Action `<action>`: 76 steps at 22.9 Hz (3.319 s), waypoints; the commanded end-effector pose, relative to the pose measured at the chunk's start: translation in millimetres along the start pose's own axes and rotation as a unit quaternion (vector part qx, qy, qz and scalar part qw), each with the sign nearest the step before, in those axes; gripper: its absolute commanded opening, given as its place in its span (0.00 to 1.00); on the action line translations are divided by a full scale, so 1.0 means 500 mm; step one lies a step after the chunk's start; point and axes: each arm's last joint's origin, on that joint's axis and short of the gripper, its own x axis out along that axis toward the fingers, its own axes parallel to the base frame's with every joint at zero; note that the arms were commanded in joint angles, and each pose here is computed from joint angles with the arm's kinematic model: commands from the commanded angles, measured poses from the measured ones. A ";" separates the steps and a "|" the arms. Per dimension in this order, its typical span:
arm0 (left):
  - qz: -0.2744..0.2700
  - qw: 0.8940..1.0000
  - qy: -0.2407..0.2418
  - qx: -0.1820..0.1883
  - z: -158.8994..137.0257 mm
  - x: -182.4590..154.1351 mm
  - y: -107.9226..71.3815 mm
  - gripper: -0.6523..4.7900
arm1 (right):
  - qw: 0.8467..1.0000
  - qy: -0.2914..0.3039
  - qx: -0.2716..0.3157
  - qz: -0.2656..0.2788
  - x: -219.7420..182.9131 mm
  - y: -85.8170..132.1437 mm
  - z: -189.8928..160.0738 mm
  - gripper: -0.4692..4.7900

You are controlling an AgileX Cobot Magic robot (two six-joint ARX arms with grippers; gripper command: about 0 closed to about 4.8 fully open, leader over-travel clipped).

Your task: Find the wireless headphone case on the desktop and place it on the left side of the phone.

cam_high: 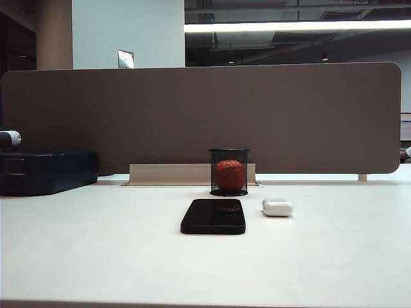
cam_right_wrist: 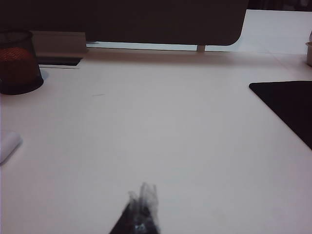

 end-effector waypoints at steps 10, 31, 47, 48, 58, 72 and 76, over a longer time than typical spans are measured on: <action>0.001 1.000 -0.003 0.001 0.002 0.000 0.000 0.11 | 1.000 -0.011 -0.001 -0.001 -0.001 0.000 0.006 0.07; 0.001 1.000 -0.004 0.001 0.002 0.000 0.000 0.11 | 0.998 -0.064 0.003 -0.004 -0.043 -0.002 0.111 0.07; 0.001 1.000 -0.003 0.001 0.002 0.000 0.000 0.11 | 0.999 0.048 0.003 0.012 -0.174 -0.005 0.459 0.07; 0.001 1.000 -0.003 0.001 0.002 0.000 0.000 0.11 | 0.998 0.058 0.004 0.020 -0.174 -0.004 0.474 0.07; 0.001 1.000 -0.003 0.001 0.002 0.000 0.000 0.11 | 0.970 0.172 0.034 0.171 -0.124 0.012 0.579 0.07; 0.001 1.000 -0.003 0.001 0.002 0.000 0.000 0.11 | 0.905 0.360 0.089 0.209 -0.020 0.018 0.533 0.07; 0.001 1.000 -0.003 0.001 0.002 0.000 0.000 0.11 | 0.905 0.359 0.089 0.209 -0.003 0.018 0.534 0.07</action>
